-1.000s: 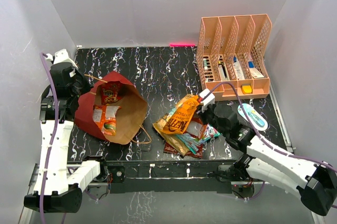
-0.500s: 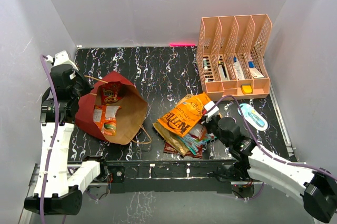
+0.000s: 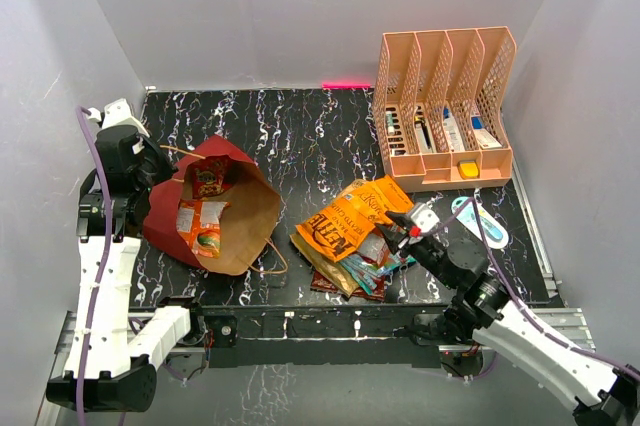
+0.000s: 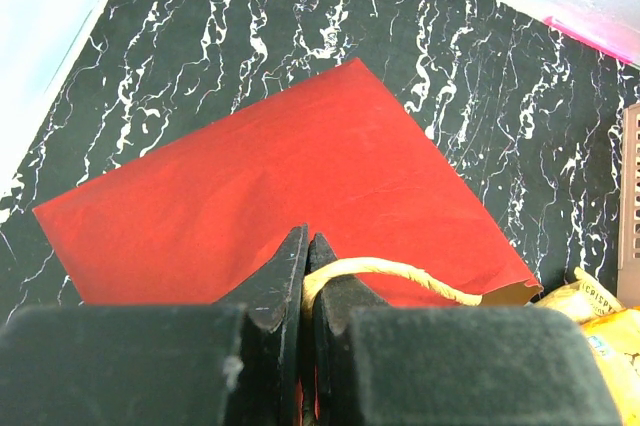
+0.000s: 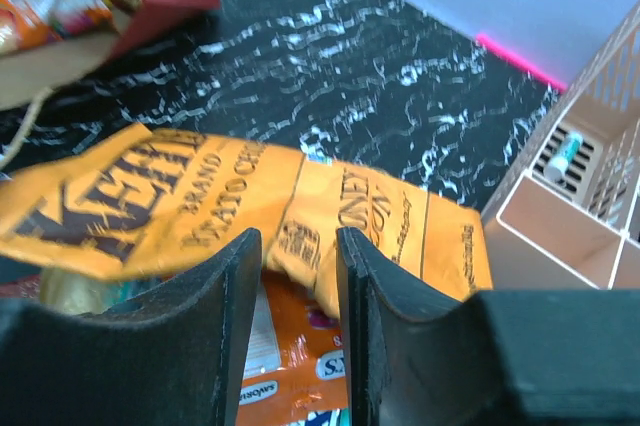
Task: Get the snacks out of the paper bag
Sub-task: Place the snack at the center of the board, then take out the snack from the paper bag.
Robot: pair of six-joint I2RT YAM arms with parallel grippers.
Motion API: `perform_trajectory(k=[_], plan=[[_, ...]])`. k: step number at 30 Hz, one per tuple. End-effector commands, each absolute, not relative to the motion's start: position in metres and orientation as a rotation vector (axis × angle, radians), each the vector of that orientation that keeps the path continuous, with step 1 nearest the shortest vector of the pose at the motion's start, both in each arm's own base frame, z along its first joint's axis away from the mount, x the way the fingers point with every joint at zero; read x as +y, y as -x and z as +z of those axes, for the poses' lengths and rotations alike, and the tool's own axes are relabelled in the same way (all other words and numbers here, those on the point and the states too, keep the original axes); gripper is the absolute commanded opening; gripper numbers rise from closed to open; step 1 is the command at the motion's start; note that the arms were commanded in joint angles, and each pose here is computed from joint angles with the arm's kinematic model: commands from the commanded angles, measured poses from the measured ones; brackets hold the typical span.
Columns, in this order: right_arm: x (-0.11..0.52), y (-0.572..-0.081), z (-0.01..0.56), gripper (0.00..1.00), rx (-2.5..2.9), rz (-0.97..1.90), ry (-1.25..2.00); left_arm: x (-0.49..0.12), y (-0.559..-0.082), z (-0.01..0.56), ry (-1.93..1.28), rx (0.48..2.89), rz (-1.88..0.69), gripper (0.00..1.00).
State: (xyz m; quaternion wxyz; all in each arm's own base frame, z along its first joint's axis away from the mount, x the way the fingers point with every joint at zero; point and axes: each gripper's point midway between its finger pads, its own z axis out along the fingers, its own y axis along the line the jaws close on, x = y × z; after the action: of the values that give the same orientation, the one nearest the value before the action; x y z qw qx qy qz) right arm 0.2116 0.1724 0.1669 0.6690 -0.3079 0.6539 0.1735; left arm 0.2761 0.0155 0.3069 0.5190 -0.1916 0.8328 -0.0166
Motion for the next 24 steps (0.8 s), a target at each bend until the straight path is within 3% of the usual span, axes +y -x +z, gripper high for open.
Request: perform_trajectory(k=[1, 6, 10, 15, 18, 24], plan=[[0.183, -0.192, 0.193, 0.40, 1.332, 0.508, 0.726, 0.018, -0.276, 0.315, 0.452, 1.964, -0.030, 0.00], [0.181, -0.181, 0.227, 0.51, 1.230, 0.574, 0.667, 0.018, -0.275, 0.314, 0.455, 1.960, -0.029, 0.00], [0.184, -0.201, 0.234, 0.59, 1.321, 0.560, 0.589, 0.016, -0.277, 0.314, 0.452, 1.958, -0.042, 0.00], [0.206, -0.241, 0.214, 0.58, 1.672, 0.540, 0.499, 0.014, -0.279, 0.315, 0.452, 1.957, -0.055, 0.00], [0.223, -0.250, 0.193, 0.43, 1.742, 0.544, 0.557, 0.013, -0.279, 0.315, 0.451, 1.962, -0.064, 0.00], [0.195, -0.247, 0.147, 0.38, 1.777, 0.504, 0.374, 0.014, -0.277, 0.318, 0.449, 1.963, -0.058, 0.00]])
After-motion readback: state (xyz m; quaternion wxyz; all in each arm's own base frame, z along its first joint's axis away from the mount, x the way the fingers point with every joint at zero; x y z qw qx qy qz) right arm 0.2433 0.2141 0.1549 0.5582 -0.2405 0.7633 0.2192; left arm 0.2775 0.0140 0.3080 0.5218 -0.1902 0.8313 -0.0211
